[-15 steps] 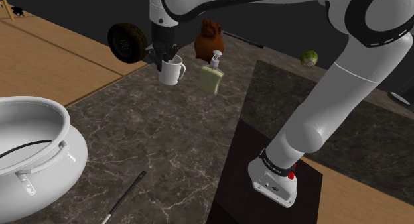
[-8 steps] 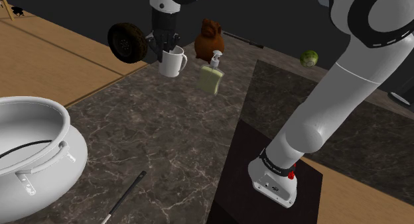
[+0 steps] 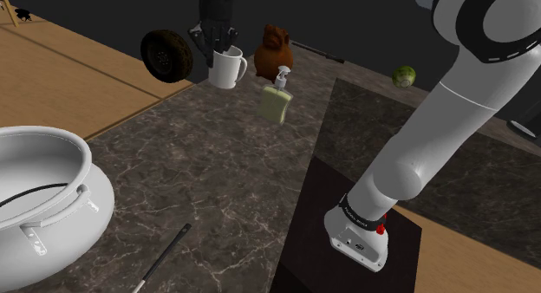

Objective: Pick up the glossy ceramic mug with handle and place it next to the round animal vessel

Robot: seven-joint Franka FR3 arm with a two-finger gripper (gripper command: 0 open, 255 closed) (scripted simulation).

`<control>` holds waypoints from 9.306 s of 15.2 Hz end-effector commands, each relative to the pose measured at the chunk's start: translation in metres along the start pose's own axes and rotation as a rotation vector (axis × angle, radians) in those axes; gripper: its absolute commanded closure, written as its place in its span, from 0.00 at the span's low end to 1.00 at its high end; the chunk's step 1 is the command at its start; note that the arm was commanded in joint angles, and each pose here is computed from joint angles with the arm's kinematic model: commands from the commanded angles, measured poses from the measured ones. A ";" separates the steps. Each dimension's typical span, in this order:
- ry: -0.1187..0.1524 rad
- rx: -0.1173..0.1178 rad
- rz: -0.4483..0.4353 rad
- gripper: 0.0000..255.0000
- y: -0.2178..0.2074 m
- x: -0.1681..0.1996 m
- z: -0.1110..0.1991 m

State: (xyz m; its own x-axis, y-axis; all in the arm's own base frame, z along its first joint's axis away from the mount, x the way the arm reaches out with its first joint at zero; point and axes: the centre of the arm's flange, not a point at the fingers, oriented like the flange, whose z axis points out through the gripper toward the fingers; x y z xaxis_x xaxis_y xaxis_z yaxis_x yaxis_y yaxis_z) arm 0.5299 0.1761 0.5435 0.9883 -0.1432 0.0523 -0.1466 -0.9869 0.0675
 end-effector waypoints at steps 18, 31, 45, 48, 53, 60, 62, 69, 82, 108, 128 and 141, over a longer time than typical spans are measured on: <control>0.000 0.000 0.000 1.00 0.007 0.005 -0.102; 0.000 0.000 0.000 1.00 0.012 0.008 -0.168; 0.000 0.000 0.000 1.00 0.196 0.014 -0.156; 0.000 0.000 0.000 1.00 0.236 0.015 -0.153; 0.000 0.000 0.000 1.00 0.301 0.017 -0.149; 0.000 0.000 0.000 1.00 0.394 0.019 -0.142; 0.000 0.000 0.000 1.00 0.420 0.020 -0.140; 0.000 0.000 0.000 1.00 0.512 0.023 -0.134; 0.000 0.000 0.000 1.00 0.619 0.024 -0.100; 0.000 0.000 0.000 1.00 0.610 0.017 0.036; 0.000 0.000 0.000 1.00 0.603 0.012 0.142; 0.000 0.000 0.000 1.00 0.598 0.008 0.210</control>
State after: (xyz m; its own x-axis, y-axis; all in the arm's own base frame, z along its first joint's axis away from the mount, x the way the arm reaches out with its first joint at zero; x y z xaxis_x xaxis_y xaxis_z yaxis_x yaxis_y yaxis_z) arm 0.4581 -0.4294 0.3809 0.9884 -0.1431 0.0514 -0.1464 -0.9869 0.0671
